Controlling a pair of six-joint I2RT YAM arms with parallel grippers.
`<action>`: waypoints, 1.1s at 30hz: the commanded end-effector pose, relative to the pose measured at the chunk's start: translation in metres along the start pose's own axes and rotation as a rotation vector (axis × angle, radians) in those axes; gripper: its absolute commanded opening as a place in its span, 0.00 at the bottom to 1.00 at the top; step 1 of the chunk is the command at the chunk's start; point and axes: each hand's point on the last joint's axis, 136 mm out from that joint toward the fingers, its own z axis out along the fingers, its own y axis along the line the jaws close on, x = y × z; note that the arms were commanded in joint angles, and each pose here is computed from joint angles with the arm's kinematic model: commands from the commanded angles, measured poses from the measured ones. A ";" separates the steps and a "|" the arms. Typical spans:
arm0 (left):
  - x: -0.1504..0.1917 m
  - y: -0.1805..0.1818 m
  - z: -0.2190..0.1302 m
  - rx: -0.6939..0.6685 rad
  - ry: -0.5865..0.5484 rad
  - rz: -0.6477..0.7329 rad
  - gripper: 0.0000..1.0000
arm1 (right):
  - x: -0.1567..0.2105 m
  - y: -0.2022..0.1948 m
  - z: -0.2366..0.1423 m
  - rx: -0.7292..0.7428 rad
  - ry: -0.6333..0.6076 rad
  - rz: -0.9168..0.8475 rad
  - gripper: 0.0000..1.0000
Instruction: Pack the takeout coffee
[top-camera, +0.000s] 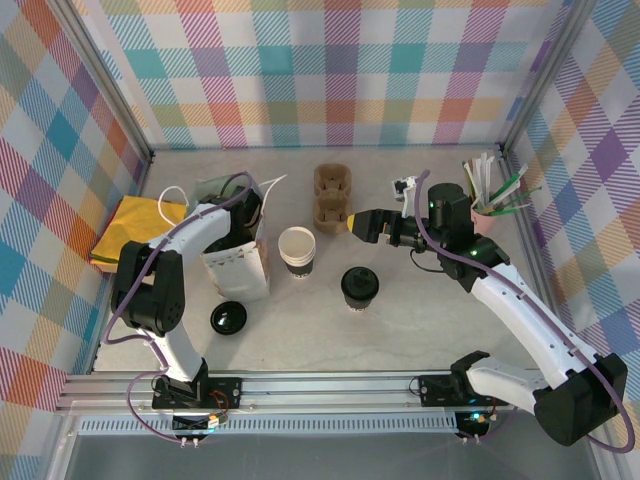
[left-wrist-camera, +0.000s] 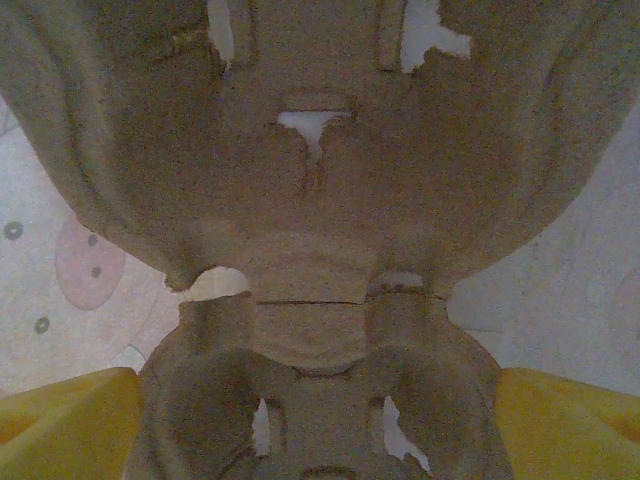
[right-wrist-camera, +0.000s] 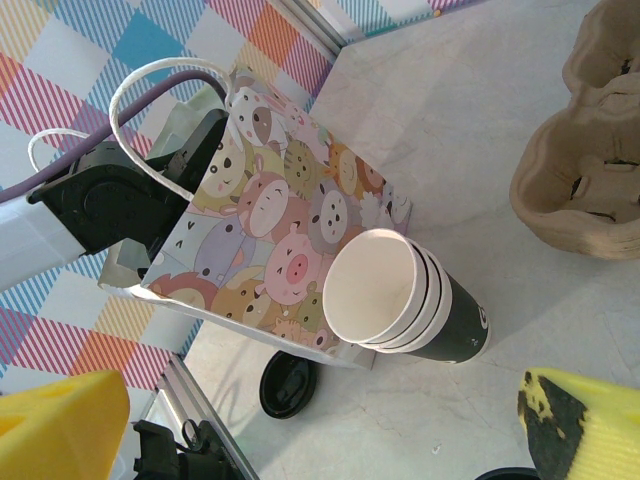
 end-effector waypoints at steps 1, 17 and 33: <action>0.000 0.007 -0.013 0.008 -0.013 -0.012 0.90 | 0.000 0.005 -0.001 -0.021 -0.004 -0.021 0.99; -0.002 0.006 -0.018 0.017 -0.020 -0.011 0.92 | -0.002 0.006 -0.001 -0.025 -0.006 -0.023 0.99; -0.004 0.007 -0.032 0.029 -0.048 -0.017 0.92 | 0.002 0.004 0.001 -0.025 0.002 -0.017 0.99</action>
